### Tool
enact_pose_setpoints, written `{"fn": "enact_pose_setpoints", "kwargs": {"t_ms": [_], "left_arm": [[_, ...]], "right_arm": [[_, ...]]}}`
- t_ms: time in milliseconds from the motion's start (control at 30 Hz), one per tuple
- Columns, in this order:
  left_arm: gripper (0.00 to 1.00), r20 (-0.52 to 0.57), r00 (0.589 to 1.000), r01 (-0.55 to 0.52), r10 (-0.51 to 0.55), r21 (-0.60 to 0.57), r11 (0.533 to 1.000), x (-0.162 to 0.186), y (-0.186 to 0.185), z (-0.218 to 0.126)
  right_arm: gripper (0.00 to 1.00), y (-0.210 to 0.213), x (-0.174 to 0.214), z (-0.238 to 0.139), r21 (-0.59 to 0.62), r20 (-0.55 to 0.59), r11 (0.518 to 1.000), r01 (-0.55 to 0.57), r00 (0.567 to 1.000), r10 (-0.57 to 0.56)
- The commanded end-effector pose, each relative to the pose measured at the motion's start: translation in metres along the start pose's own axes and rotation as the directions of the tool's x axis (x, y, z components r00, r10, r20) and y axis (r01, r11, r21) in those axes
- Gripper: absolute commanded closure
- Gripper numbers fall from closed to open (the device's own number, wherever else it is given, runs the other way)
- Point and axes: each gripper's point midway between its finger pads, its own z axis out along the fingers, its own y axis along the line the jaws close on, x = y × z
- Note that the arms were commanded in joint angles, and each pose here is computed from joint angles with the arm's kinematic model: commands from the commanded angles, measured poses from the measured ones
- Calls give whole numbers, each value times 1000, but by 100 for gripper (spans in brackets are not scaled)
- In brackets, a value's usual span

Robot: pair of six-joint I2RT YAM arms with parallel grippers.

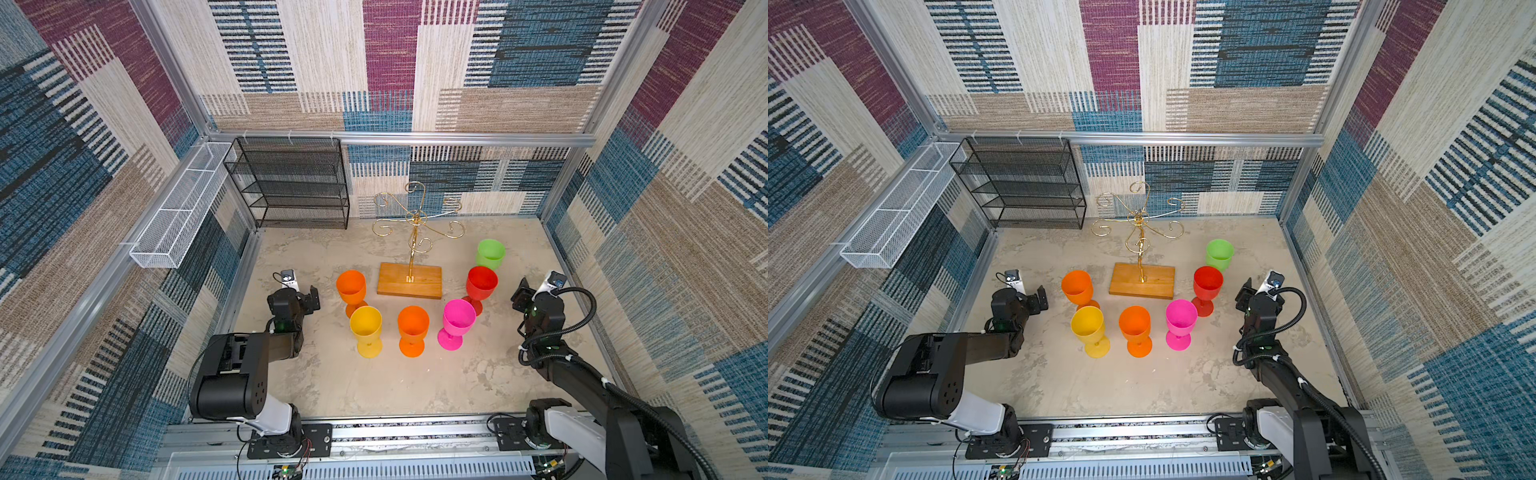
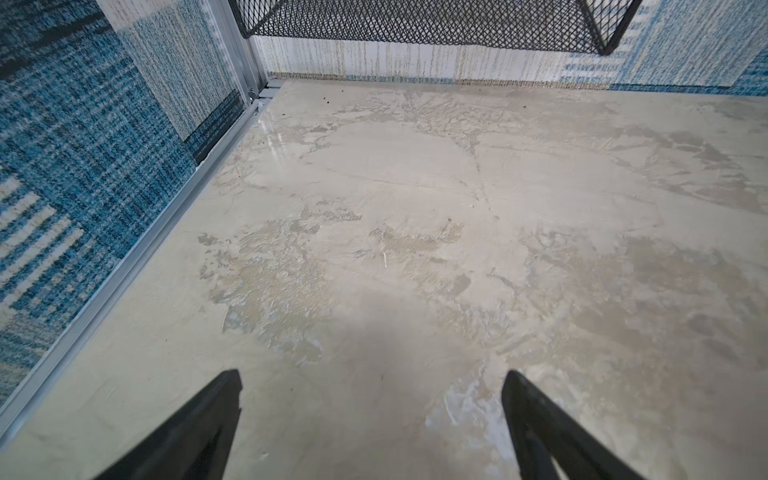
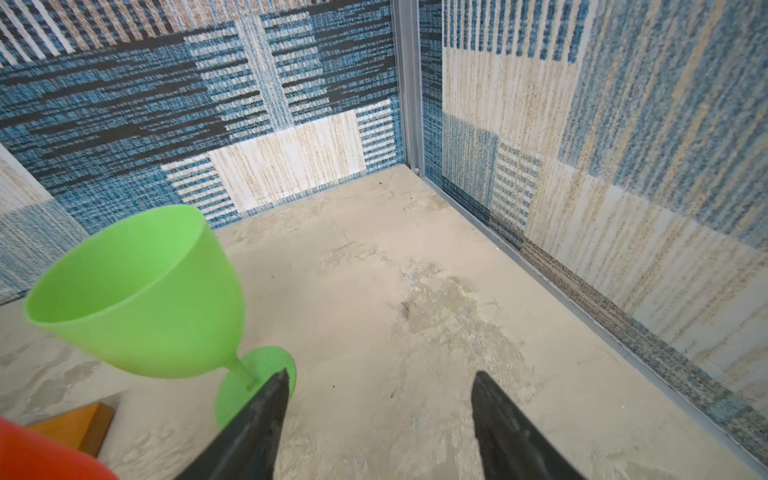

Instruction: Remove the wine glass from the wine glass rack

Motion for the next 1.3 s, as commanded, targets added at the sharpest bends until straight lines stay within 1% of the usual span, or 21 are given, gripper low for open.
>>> {"fn": "enact_pose_setpoints", "kwargs": {"t_ms": [0,100,200,233,267,300,333,367,500,567,600,633,667,700,1267], "left_arm": [[1,44,999,15,-16,18,1000,-11,-3,0],[1,44,999,12,-13,23,1000,-9,-4,0],[1,50,999,11,-12,26,1000,-10,-4,0],[1,52,999,11,-13,25,1000,-10,-4,0],[1,54,998,10,-12,27,1000,-10,-5,0],[0,51,999,11,-12,25,1000,-10,-4,-1],[1,52,999,11,-13,26,1000,-10,-4,0],[1,53,998,11,-13,26,1000,-10,-4,-1],[1,53,999,11,-13,27,1000,-10,-4,-1],[1,53,999,11,-12,28,1000,-10,-5,-1],[1,54,998,11,-13,27,1000,-11,-5,-1],[1,52,999,11,-12,27,1000,-10,-5,-1],[1,53,999,11,-13,26,1000,-10,-4,-1],[1,53,998,11,-13,26,1000,-10,-4,-1],[1,54,998,11,-13,26,1000,-10,-4,-1]], "right_arm": [[30,2,-30,0,-7,178,1000,-18,984,19],[32,6,-17,15,-3,160,1000,7,987,-6],[33,12,-14,19,-32,181,999,22,983,-16],[34,13,-9,27,-19,148,999,26,989,-23],[34,14,-7,30,-20,144,999,33,989,-29],[34,15,-2,31,-27,139,999,37,990,-33],[34,16,-5,30,-31,159,999,42,987,-36],[35,18,0,33,-40,124,998,48,991,-42],[35,20,-2,27,-63,157,996,57,987,-47],[36,29,0,31,-101,144,991,88,987,-73],[25,36,3,34,-134,131,985,111,987,-94],[12,44,6,35,-170,129,976,134,985,-113],[1,47,7,36,-185,125,973,141,985,-119],[0,46,7,35,-187,127,972,140,985,-117],[0,48,7,35,-195,127,970,145,984,-122]]}}
